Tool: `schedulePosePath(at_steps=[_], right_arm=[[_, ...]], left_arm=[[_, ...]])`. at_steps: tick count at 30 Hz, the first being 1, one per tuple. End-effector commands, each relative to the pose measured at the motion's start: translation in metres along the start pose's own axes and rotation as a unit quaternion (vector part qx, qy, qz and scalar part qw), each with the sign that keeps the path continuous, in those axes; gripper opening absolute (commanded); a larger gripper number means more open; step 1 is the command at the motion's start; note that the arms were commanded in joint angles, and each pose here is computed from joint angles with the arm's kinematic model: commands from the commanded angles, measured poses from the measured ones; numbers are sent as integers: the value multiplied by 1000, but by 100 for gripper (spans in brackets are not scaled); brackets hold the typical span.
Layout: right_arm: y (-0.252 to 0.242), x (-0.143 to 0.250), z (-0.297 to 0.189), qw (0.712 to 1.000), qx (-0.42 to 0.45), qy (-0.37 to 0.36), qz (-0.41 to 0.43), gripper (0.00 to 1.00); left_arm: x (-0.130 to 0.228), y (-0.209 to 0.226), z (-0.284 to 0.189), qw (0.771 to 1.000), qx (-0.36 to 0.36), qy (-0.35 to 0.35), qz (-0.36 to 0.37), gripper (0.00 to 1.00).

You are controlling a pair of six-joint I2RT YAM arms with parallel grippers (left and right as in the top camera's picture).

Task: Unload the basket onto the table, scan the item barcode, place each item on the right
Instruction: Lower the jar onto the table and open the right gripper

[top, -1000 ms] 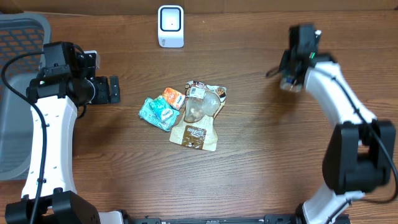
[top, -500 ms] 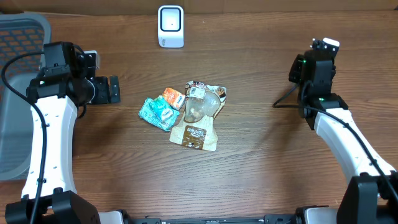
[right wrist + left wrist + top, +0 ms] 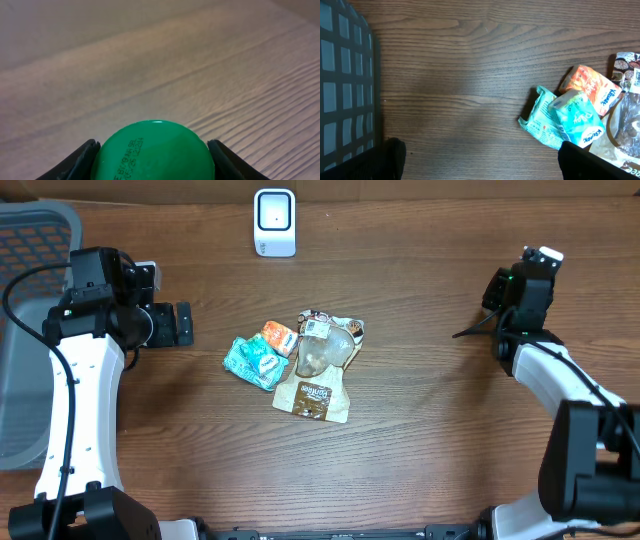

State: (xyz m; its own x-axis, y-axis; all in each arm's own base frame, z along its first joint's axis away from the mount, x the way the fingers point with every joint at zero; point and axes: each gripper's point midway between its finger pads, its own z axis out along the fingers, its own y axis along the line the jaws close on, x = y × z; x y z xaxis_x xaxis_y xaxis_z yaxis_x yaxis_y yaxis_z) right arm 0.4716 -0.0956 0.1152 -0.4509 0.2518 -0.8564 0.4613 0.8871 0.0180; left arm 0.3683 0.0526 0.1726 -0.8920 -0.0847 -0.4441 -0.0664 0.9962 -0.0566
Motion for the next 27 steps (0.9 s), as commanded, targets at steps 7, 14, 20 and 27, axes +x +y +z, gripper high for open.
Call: schedulePosePath(at_steps=[7, 14, 20, 27], right_arm=[[-4, 24, 15, 999, 8, 30, -10, 49], [-6, 34, 14, 999, 10, 51, -17, 61], [-7, 38, 12, 998, 13, 61, -21, 75], [-9, 19, -9, 998, 8, 52, -17, 77]], left_arm=[[-3, -3, -2, 1000, 7, -5, 14, 99], [-3, -3, -2, 1000, 7, -5, 14, 100], [-3, -3, -2, 1000, 7, -5, 14, 100], [-3, -3, -2, 1000, 7, -5, 14, 100]])
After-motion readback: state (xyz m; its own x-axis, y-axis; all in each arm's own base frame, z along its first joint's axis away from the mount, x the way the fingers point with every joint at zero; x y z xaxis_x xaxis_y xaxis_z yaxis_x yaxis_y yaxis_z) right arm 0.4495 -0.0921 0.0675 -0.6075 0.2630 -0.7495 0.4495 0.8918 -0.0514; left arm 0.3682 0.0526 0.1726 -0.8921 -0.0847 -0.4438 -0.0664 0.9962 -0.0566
